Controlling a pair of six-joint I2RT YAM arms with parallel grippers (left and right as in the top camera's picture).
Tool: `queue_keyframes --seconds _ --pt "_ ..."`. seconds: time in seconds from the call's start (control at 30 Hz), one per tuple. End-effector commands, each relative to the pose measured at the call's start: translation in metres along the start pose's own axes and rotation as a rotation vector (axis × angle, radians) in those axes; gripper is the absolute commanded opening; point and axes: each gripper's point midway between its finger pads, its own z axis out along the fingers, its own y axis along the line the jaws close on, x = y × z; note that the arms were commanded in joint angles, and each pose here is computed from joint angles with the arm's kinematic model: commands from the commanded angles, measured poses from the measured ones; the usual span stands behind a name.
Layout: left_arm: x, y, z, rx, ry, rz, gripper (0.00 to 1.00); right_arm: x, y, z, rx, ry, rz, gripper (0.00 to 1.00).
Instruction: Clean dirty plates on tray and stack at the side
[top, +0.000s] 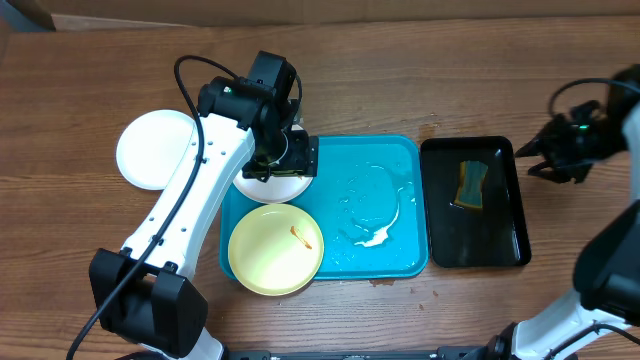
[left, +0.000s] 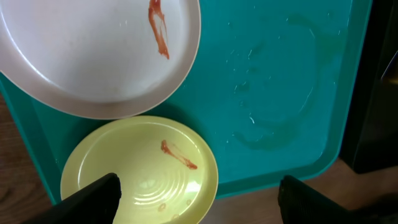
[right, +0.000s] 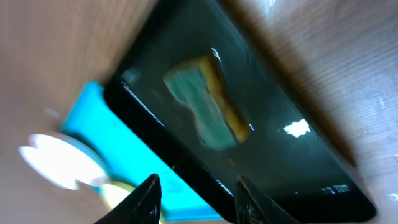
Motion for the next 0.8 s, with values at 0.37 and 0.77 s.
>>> queue_keyframes --seconds 0.37,0.77 --pt "-0.001 0.000 -0.003 -0.005 -0.016 -0.043 0.94 0.024 0.010 0.052 0.443 -0.079 -0.318 0.86" --pt "-0.001 0.000 -0.003 -0.007 -0.017 -0.039 1.00 -0.001 0.012 0.111 0.347 -0.201 -0.377 0.63"
